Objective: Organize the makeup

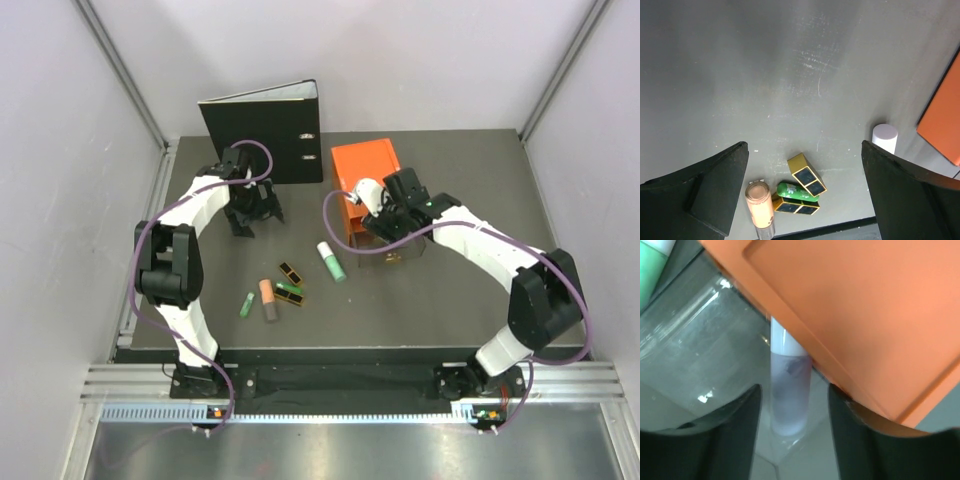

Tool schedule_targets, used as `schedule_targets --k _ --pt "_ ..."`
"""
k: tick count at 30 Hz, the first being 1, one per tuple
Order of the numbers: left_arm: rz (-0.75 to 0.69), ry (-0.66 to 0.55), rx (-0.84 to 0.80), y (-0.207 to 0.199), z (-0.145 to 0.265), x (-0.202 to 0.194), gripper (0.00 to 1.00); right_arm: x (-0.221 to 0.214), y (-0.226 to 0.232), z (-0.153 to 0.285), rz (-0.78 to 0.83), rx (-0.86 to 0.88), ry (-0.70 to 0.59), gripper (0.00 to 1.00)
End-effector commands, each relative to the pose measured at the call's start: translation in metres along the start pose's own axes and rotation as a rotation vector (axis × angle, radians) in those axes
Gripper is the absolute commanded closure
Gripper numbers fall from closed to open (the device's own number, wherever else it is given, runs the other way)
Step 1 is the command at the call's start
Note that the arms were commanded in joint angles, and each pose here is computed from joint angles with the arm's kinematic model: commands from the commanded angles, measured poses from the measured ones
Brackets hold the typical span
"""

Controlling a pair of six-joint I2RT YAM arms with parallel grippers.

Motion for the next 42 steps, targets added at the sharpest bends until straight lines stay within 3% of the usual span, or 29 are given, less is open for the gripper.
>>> schedule_targets --k 1,4,11,19,30,42 --pt "-0.020 -0.041 -0.060 -0.015 0.010 0.015 0.01 0.033 -0.033 0.021 -0.044 -0.128 -0.075 0.39" --pt "-0.023 -0.041 -0.061 -0.016 0.010 0.015 0.01 0.039 -0.040 0.036 -0.059 -0.163 -0.096 0.33" --pt "-0.034 -0.042 -0.069 -0.017 0.012 0.015 0.01 0.057 -0.050 0.091 -0.103 -0.214 -0.169 0.31" --pt "-0.056 -0.054 -0.072 -0.019 0.019 0.018 0.01 0.101 -0.026 0.124 -0.245 -0.115 -0.258 0.27" --pt "-0.027 -0.085 -0.066 -0.012 0.036 0.032 0.01 0.165 0.067 0.071 -0.279 0.224 -0.233 0.30" --pt "-0.003 -0.104 -0.053 0.000 0.049 0.037 0.01 0.151 0.101 -0.012 -0.303 0.334 -0.031 0.34"
Point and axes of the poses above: each gripper's point midway between its finger pads, its own z axis back along the fingers, its own y axis along the line the jaws close on, x = y × z, the point moved 2 cm from there along z, back along the fingers, and after that the axes turned 9 degrees about z, right-handed, at the moved point
